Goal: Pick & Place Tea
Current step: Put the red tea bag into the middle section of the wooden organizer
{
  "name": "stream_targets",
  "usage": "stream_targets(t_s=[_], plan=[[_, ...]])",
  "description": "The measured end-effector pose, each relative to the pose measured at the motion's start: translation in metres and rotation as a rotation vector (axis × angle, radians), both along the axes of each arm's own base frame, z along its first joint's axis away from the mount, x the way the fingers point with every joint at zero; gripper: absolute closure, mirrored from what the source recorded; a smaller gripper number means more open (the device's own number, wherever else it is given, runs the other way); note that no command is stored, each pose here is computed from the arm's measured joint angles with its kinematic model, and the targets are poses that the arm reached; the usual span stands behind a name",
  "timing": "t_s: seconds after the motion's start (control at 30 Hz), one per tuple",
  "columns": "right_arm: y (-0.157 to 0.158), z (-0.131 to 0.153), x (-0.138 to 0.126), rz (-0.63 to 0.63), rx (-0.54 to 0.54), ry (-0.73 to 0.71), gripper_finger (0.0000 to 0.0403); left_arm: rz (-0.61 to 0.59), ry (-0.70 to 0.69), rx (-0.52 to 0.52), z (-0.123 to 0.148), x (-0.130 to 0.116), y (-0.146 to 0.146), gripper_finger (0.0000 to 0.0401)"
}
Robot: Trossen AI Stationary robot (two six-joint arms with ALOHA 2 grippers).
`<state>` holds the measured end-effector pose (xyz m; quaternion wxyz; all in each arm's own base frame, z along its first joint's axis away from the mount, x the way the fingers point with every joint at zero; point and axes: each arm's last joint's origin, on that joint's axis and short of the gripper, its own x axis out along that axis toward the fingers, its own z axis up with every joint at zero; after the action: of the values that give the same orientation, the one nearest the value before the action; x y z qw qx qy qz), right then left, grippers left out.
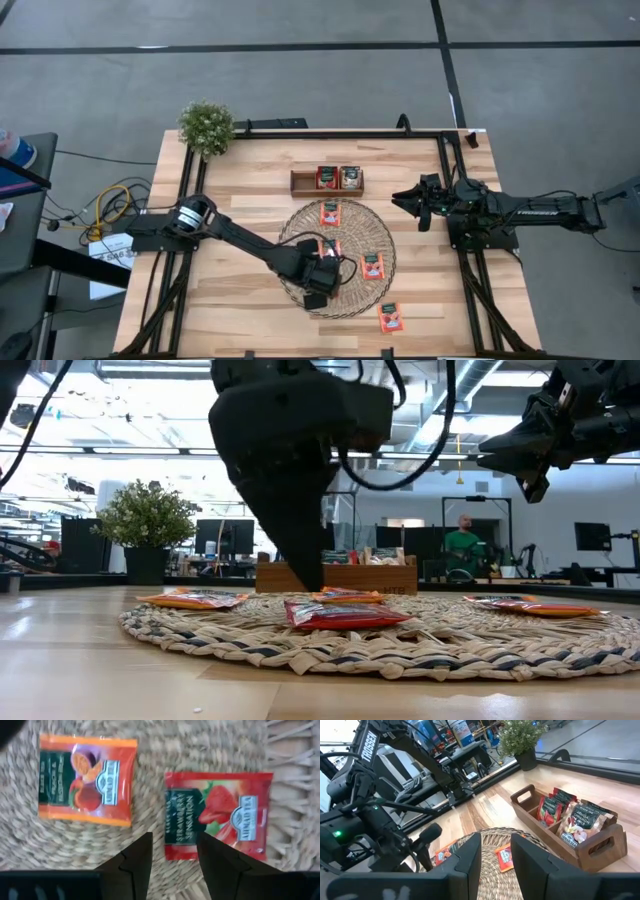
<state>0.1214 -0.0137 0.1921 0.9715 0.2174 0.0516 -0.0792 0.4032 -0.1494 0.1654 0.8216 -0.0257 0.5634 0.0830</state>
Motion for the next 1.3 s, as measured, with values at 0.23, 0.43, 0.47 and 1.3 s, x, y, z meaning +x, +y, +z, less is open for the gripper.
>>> stream_targets(t_s=[0.23,0.43,0.47,1.3], plan=[[0.0,0.001,0.0,-0.001,-0.002,-0.007,0.0305,0.026,0.043,0.005,-0.013,0.002,0.004,0.0254],[0.0,0.001,0.0,0.0,-0.002,-0.007,0.0305,0.024,0.074,-0.001,-0.023,0.003,0.003,0.0254],[0.0,0.001,0.0,-0.001,-0.002,-0.007,0.0305,0.024,0.075,-0.001,-0.024,0.003,0.003,0.0254],[0.0,0.001,0.0,-0.001,-0.002,-0.007,0.0305,-0.006,0.095,0.006,-0.026,0.002,0.003,0.0401]])
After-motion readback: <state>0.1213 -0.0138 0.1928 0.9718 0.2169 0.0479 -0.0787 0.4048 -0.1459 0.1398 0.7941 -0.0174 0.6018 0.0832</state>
